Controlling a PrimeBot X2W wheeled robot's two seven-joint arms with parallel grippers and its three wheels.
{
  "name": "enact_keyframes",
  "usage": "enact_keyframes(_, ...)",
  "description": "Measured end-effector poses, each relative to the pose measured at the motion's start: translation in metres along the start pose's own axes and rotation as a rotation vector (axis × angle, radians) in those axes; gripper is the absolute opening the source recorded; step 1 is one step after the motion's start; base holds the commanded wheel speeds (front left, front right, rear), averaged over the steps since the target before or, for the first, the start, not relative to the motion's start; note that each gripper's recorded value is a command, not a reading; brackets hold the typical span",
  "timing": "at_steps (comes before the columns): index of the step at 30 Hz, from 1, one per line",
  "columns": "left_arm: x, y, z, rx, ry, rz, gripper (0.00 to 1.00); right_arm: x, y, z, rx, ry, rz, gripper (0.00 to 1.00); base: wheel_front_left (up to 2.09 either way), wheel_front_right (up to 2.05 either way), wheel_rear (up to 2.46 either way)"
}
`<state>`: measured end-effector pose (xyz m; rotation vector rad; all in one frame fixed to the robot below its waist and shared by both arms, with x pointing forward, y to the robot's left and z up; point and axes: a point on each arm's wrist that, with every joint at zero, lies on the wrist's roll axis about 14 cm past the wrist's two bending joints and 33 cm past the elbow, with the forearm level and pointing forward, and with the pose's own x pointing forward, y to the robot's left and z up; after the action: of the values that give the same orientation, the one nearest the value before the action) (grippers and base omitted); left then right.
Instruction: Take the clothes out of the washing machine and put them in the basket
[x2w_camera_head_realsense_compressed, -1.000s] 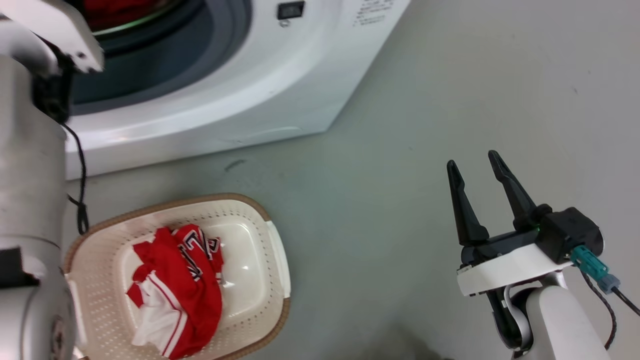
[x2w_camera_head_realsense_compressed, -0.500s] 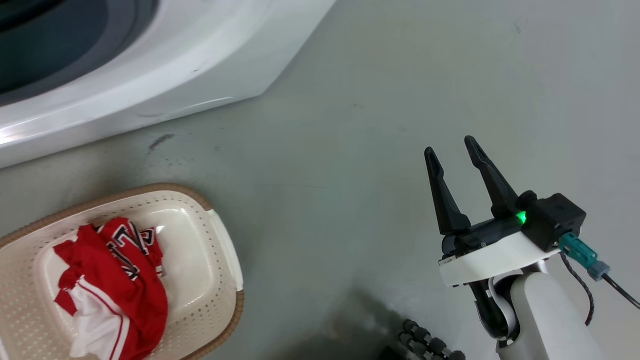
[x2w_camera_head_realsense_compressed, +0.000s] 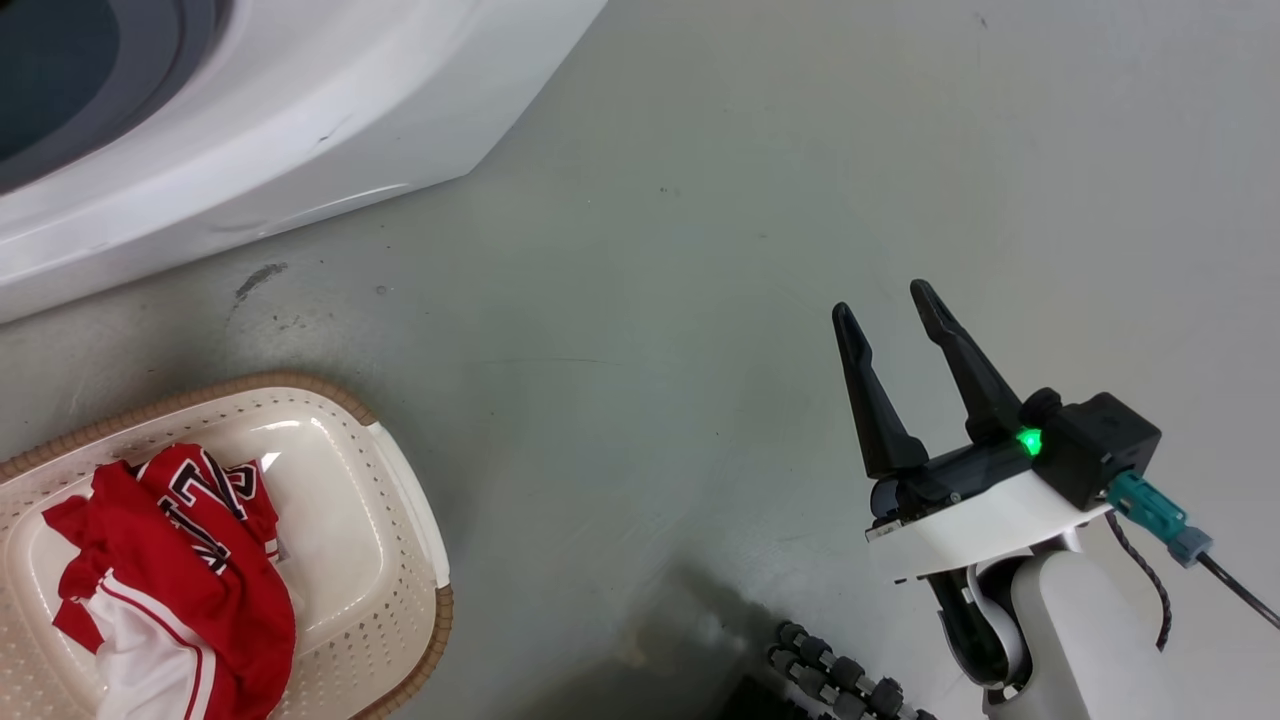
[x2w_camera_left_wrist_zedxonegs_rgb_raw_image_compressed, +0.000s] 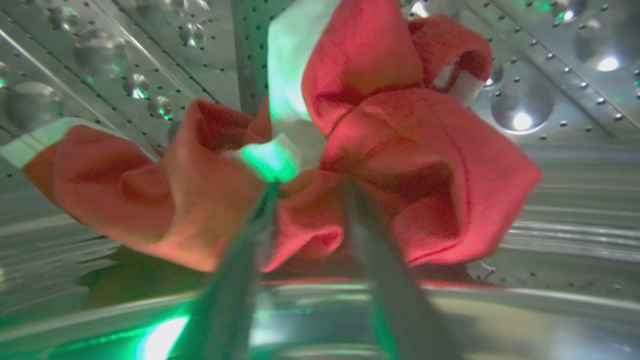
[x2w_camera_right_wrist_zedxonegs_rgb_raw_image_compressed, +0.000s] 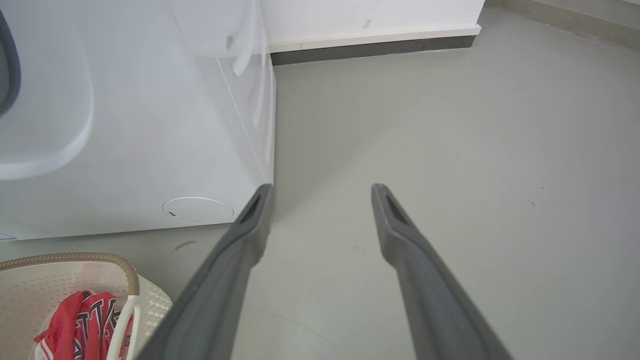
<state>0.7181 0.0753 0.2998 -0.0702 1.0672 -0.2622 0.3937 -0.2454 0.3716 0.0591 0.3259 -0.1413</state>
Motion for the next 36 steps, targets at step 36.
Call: enact_keyframes(36, -0.171, -0.022, 0.004, 0.135, -0.839, 0.084, 0.00, -0.048, 0.003, 0.075, -0.018, -0.241, 0.019, 1.00, 0.00, 0.00, 0.00)
